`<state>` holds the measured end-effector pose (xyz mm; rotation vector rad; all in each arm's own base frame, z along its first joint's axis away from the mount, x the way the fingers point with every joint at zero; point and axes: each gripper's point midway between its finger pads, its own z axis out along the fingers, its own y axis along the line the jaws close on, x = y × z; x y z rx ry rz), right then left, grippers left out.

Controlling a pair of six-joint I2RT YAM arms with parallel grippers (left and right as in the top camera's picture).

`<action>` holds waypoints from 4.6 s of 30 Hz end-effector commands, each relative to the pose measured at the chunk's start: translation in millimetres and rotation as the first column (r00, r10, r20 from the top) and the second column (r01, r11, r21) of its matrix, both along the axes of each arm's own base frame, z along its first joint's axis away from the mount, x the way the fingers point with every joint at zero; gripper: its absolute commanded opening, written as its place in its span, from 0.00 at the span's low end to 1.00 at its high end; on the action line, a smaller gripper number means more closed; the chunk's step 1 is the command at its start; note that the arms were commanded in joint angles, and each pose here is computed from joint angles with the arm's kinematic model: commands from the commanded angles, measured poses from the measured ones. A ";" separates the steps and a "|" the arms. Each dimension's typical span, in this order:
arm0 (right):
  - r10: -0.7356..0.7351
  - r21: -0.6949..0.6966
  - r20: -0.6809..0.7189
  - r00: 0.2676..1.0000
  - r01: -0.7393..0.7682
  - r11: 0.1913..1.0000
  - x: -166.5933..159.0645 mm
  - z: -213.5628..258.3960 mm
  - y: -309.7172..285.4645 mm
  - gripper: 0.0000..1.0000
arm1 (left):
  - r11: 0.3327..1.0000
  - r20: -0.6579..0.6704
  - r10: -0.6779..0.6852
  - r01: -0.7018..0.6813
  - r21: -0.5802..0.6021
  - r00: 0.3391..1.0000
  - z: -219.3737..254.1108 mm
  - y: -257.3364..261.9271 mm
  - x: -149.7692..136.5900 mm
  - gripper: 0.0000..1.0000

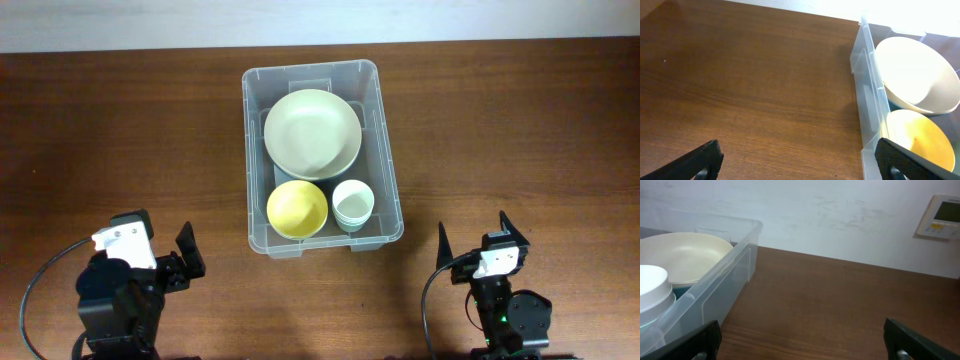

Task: Pack container

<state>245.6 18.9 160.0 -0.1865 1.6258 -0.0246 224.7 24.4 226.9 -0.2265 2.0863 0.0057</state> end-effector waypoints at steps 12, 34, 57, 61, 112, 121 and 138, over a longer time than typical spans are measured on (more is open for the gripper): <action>0.013 0.001 -0.005 1.000 -0.013 1.000 -0.4 -2.5 2.5 0.99 | 1.000 0.002 0.015 -0.015 -0.003 1.000 -0.9 2.1 -0.5 0.99; 0.013 0.001 -0.005 1.000 -0.013 1.000 -0.4 -2.5 2.5 0.99 | 0.991 0.200 -0.107 0.089 0.100 0.974 -65.7 -11.9 -0.9 1.00; 0.013 0.001 -0.005 1.000 -0.013 1.000 -0.4 -2.5 2.5 0.99 | 0.931 0.377 -0.282 0.157 0.329 0.882 -70.9 -30.7 21.3 0.99; 0.013 0.001 -0.005 1.000 -0.013 1.000 -0.4 -2.5 2.5 0.99 | 0.931 0.377 -0.282 0.156 0.330 0.882 -70.9 -30.6 21.3 0.99; 0.013 0.001 -0.005 1.000 -0.013 1.000 -0.4 -2.5 2.5 0.99 | 0.931 0.381 -0.281 0.155 0.330 0.881 -69.8 -30.6 21.1 1.00; 0.013 0.001 -0.005 1.000 -0.013 1.000 -0.4 -2.5 2.5 0.99 | 0.931 0.381 -0.282 0.155 0.330 0.881 -69.8 -30.6 21.1 0.99; 0.013 0.001 -0.006 1.000 -0.013 1.000 -0.4 -2.6 2.5 0.99 | 0.931 0.381 -0.281 0.155 0.330 0.881 -69.8 -30.6 21.1 0.99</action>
